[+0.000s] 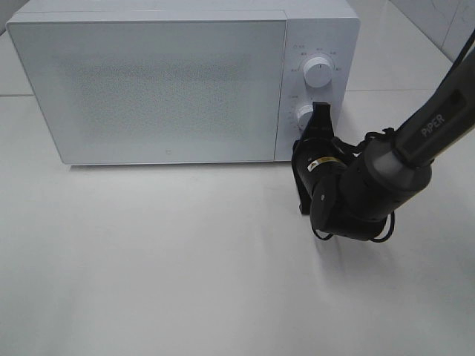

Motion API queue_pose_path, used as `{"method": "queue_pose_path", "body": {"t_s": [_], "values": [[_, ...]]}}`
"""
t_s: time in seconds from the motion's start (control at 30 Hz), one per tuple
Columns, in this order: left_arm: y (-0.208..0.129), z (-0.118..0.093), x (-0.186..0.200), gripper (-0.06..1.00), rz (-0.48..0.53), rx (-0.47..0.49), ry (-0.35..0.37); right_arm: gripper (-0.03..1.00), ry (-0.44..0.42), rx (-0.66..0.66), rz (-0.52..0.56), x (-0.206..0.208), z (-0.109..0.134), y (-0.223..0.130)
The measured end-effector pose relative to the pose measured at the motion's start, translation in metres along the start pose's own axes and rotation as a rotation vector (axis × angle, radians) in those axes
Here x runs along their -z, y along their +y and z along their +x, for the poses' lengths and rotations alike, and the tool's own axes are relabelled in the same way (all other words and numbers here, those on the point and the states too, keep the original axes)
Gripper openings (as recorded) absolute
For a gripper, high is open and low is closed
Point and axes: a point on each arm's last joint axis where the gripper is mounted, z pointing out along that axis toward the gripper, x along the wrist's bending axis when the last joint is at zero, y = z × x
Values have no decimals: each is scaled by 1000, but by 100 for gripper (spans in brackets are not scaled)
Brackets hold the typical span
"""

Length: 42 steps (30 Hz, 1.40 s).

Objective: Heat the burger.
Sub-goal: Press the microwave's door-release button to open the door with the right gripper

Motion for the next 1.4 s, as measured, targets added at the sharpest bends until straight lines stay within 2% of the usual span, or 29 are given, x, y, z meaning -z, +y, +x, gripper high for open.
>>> {"method": "queue_pose_path", "body": {"t_s": [0.57, 1.1, 1.23, 1.37, 1.4], "values": [[0, 0, 0, 99, 0, 0, 0, 2, -25, -39, -49, -7, 3, -7], [0, 0, 0, 99, 0, 0, 0, 2, -121, 2, 39, 12, 16, 4], [0, 0, 0, 99, 0, 0, 0, 2, -120, 57, 85, 22, 28, 3], [0, 0, 0, 99, 0, 0, 0, 2, -142, 98, 108, 29, 30, 4], [0, 0, 0, 99, 0, 0, 0, 2, -188, 132, 134, 36, 28, 5]]}}
